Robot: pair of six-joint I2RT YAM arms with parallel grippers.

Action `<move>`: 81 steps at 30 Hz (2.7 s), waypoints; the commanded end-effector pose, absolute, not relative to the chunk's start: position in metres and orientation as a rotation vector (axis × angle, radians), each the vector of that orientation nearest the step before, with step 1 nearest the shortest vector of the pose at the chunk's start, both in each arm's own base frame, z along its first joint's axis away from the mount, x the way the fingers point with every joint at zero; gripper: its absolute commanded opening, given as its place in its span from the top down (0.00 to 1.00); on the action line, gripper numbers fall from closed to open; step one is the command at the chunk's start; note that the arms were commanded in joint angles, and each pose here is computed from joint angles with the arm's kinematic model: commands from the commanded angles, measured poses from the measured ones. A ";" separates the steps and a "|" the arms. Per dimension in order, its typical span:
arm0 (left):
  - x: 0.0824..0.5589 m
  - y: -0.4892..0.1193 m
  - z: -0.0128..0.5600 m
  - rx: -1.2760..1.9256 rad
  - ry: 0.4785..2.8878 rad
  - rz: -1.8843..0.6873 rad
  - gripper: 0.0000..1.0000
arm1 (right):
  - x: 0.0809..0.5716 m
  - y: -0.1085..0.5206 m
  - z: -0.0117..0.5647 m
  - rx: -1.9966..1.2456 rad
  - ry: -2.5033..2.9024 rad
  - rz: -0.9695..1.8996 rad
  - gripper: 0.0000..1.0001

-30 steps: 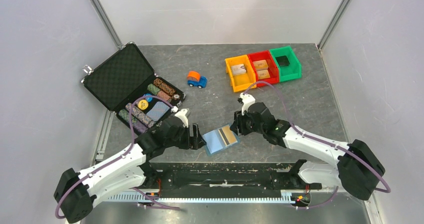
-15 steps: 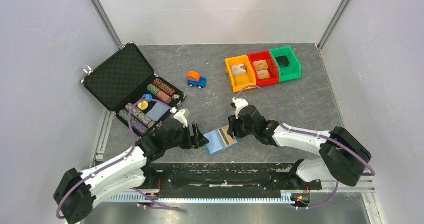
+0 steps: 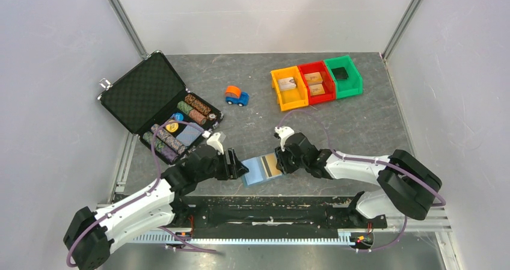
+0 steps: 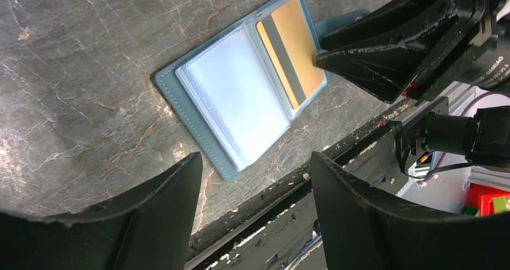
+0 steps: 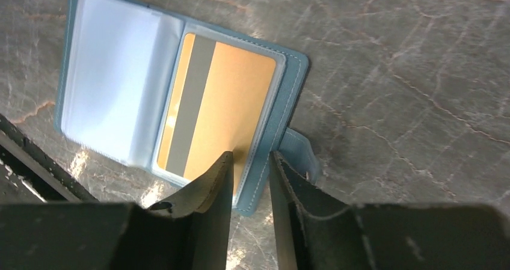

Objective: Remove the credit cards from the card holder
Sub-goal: Remove the credit card from the card holder.

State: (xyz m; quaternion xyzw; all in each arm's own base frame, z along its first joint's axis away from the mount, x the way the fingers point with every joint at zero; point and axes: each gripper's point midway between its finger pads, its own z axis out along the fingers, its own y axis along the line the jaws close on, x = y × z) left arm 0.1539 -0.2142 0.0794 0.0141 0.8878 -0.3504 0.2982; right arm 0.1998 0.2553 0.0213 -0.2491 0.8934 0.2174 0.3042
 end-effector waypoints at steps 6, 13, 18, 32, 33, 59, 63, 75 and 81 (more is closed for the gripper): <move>0.161 -0.215 0.083 -0.004 2.337 -0.929 0.32 | 0.166 0.260 0.000 -0.859 2.380 0.547 0.75; 0.161 -0.220 0.080 0.011 2.365 -0.933 0.36 | 0.175 0.267 0.020 -0.766 2.353 0.558 0.64; 0.164 -0.230 0.089 -0.006 2.332 -1.005 0.38 | 0.181 0.281 0.050 -0.654 2.300 0.656 0.65; 0.166 -0.250 0.086 -0.049 2.337 -1.117 0.39 | 0.187 0.300 0.064 -0.580 2.269 0.758 0.71; 0.167 -0.250 0.085 -0.054 2.340 -1.115 0.39 | 0.187 0.301 0.063 -0.579 2.272 0.757 0.71; 0.175 -0.253 0.048 -0.133 2.392 -1.071 0.46 | 0.164 0.285 0.008 -0.507 2.400 0.929 0.85; 0.177 -0.253 0.044 -0.141 2.399 -1.055 0.48 | 0.164 0.286 0.009 -0.505 2.395 0.953 0.93; 0.175 -0.253 0.041 -0.143 2.406 -1.064 0.50 | 0.179 0.292 0.051 -0.454 2.298 1.000 0.78; 0.174 -0.253 0.040 -0.146 2.405 -1.072 0.50 | 0.181 0.298 0.054 -0.451 2.300 1.011 0.76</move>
